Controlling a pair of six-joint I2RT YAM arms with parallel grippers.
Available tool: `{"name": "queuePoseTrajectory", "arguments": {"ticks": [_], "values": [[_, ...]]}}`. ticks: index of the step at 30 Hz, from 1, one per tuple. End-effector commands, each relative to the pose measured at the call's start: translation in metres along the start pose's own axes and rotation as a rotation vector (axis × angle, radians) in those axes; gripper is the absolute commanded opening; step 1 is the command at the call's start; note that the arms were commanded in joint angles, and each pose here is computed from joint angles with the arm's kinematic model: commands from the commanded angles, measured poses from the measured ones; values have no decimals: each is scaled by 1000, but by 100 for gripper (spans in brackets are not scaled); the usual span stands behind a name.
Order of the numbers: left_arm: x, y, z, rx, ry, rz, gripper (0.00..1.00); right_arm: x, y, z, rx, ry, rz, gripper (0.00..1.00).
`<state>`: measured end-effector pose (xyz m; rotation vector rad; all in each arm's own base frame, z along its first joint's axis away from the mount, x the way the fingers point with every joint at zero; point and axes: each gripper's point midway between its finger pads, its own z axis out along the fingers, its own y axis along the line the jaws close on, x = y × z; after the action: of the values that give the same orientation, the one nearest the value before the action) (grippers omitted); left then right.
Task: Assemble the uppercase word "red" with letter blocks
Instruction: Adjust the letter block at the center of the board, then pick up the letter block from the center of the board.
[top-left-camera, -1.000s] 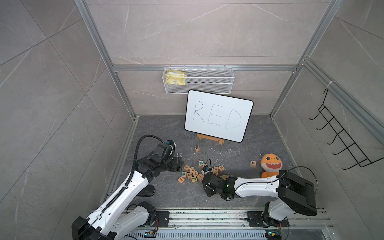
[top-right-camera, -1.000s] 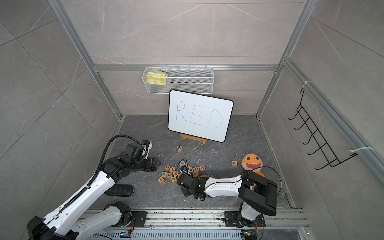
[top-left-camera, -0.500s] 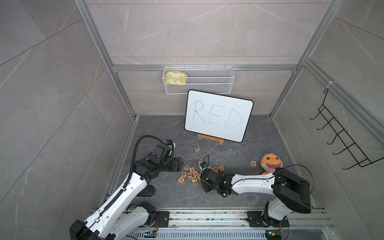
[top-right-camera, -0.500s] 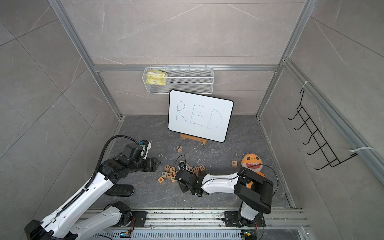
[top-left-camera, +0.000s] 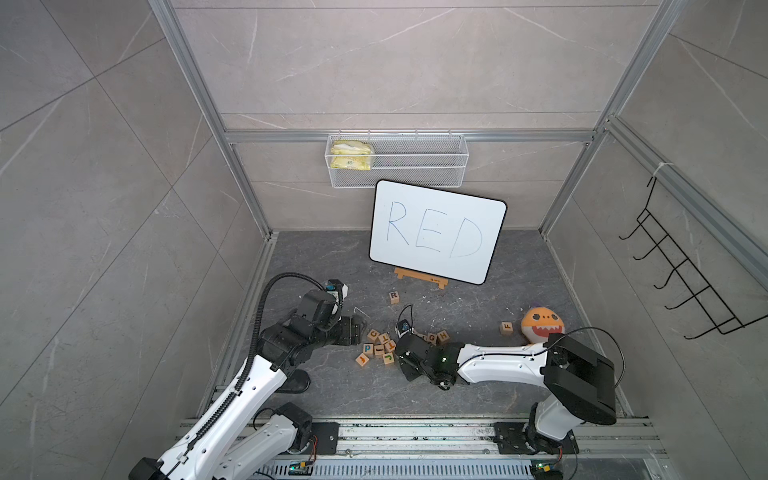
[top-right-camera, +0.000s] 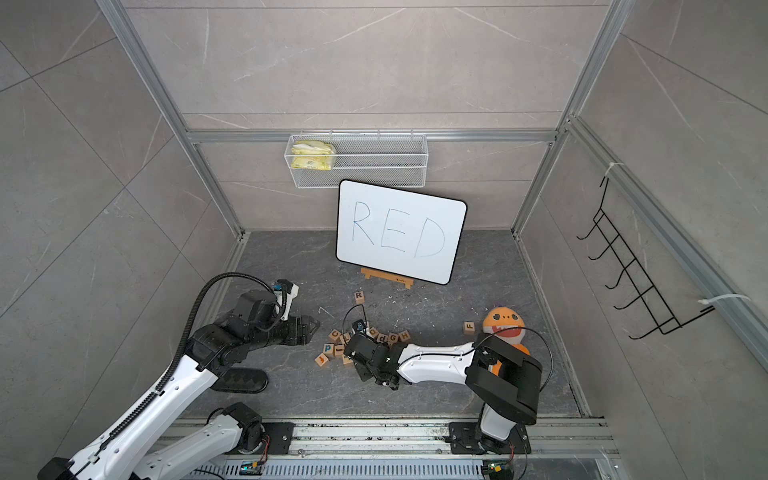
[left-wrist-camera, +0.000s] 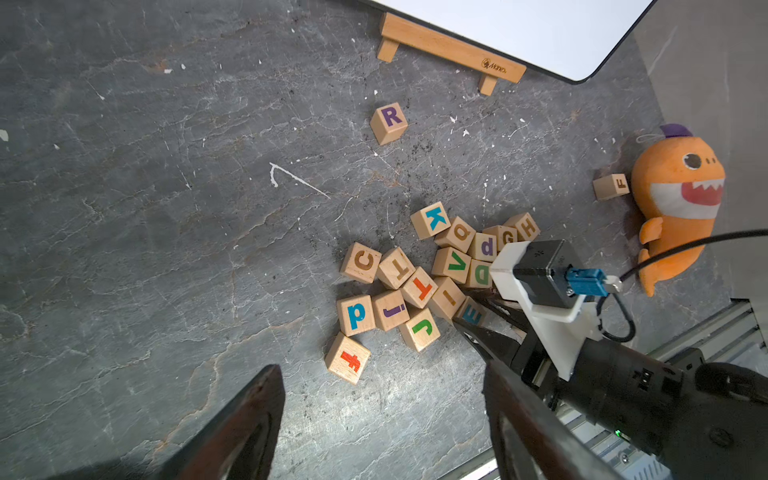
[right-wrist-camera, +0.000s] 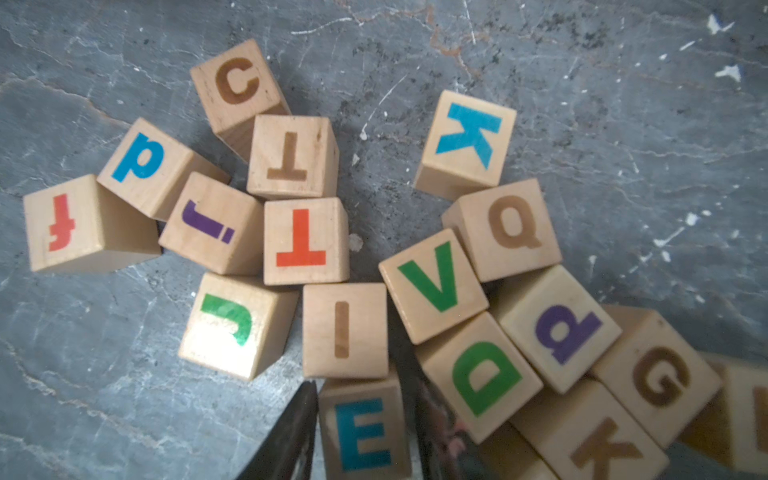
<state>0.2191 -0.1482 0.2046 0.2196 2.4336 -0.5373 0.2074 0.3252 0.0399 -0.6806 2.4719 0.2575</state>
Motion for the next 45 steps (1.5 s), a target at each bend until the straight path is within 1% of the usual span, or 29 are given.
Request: {"name": "queuePoseTrajectory", "arguments": {"ticks": [1, 7, 25, 33, 37, 39, 42, 45], "values": [[1, -2, -1, 17, -12, -1, 79, 5, -6, 5, 53, 35, -36, 43], [5, -8, 4, 46, 35, -9, 79, 3, 0, 5, 33, 41, -43, 38], [13, -18, 9, 96, 98, -15, 79, 7, 6, 6, 43, 68, -32, 36], [13, -16, 9, 88, 98, -15, 79, 12, 7, 10, 47, 95, -32, 36], [12, -15, 9, 85, 93, -16, 79, 10, 3, 5, 65, 78, -39, 34], [12, -15, 9, 81, 94, -16, 79, 9, 5, 3, 56, 81, -38, 31], [13, -13, 9, 69, 96, -15, 79, 5, 8, -6, 41, 62, -34, 19], [12, -12, 9, 61, 89, -15, 79, -1, 5, -24, 32, 36, -9, 18]]}}
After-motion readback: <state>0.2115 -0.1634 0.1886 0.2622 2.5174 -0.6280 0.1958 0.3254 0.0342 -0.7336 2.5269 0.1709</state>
